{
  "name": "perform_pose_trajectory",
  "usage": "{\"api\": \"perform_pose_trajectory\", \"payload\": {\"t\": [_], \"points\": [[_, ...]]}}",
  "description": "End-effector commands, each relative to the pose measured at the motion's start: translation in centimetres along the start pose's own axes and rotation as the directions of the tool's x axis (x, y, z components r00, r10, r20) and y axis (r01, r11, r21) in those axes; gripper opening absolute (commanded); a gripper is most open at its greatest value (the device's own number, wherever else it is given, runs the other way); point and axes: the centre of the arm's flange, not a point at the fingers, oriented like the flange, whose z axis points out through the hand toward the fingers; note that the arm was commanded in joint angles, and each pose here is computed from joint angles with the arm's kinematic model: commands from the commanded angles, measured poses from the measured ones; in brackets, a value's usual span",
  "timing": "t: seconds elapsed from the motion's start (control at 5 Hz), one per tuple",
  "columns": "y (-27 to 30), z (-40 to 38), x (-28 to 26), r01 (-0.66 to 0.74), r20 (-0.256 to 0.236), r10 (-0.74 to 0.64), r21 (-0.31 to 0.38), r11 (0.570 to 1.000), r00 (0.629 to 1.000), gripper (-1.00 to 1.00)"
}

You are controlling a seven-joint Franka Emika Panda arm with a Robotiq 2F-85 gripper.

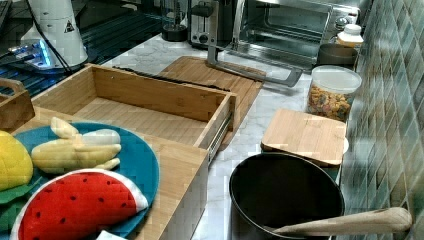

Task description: Close the drawer.

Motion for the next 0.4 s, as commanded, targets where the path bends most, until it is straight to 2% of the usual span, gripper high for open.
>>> {"api": "perform_pose_trajectory", "payload": {"t": [0.2, 0.4], "points": [[0.1, 0.5, -0.1, 0.000, 0.008, 0.000, -0.006, 1.000, 1.000, -1.00], [-0.8, 2.0, -1.1, 0.234, 0.070, -0.233, 0.002, 0.972, 0.970, -1.00]]}}
